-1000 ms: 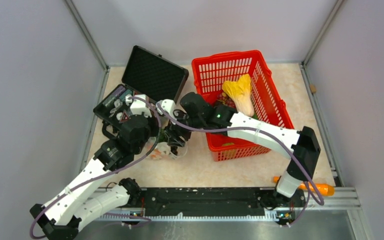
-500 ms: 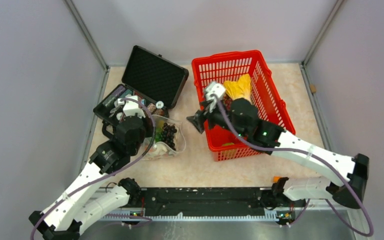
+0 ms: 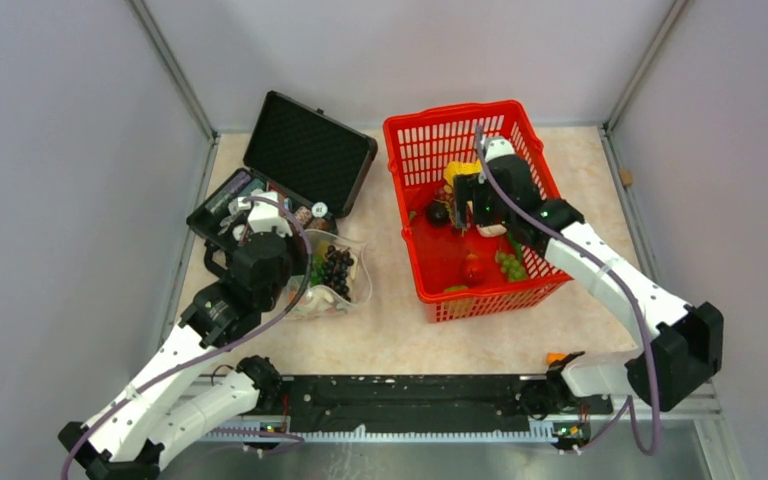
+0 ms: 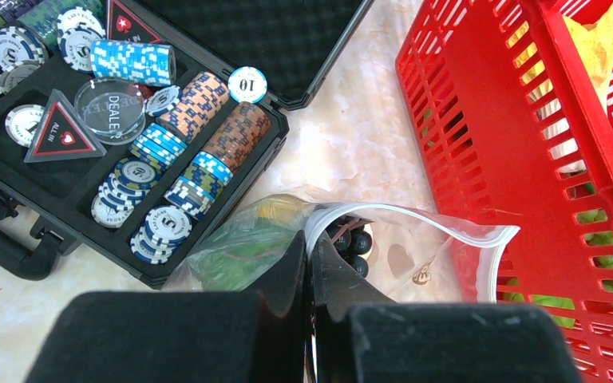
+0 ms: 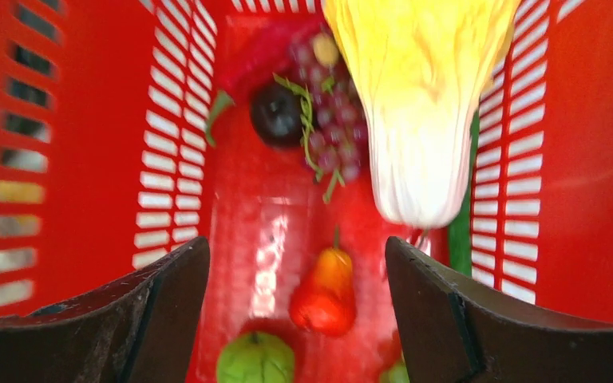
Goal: Place the food in the zip-top bag and seal the zipper
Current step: Pick up the fake fruit from the bin, then place the fake fruit in the zipper food storage bag, then move the bin to the center of the board, then adjust the zipper food storage bag at the center of the board.
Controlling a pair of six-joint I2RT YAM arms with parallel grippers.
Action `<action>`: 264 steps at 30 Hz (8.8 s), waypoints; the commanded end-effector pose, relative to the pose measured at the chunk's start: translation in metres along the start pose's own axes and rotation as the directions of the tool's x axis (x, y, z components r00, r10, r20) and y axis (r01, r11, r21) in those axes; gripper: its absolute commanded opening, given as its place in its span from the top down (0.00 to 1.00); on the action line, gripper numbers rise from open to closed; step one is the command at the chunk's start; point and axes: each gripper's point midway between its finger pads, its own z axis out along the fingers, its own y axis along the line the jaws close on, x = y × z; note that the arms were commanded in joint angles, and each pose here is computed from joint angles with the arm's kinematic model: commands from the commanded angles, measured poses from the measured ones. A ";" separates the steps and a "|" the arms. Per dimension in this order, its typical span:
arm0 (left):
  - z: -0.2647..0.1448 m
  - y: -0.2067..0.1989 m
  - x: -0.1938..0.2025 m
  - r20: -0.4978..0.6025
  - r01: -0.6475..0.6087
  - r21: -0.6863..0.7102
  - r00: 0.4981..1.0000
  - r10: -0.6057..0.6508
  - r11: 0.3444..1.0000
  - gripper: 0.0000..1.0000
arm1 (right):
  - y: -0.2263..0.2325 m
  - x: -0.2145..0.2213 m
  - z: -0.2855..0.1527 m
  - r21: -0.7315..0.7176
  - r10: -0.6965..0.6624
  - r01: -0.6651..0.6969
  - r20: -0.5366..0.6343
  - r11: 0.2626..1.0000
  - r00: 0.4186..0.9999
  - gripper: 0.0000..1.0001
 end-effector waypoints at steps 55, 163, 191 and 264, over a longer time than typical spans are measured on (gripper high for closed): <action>0.001 0.001 -0.006 0.056 0.019 0.012 0.998 -0.020 1.000 0.98 | -0.026 0.186 0.035 -0.125 -0.220 0.192 -0.743 0.973 0.632 0.38; -0.003 0.001 -0.012 0.070 0.050 0.020 0.996 -0.051 0.999 0.98 | 0.204 -0.001 -0.024 -0.578 -0.186 0.152 0.001 0.802 0.983 0.51; 0.001 -0.005 -0.007 0.034 0.011 0.041 0.999 -0.012 0.999 0.98 | 0.117 -0.006 -0.004 -0.275 -0.390 0.367 -0.036 0.889 0.920 0.44; -0.042 -0.015 -0.048 0.159 -0.268 0.189 0.958 0.240 0.945 0.01 | 0.189 0.012 -0.041 -0.814 -0.583 0.547 0.351 0.197 0.733 1.00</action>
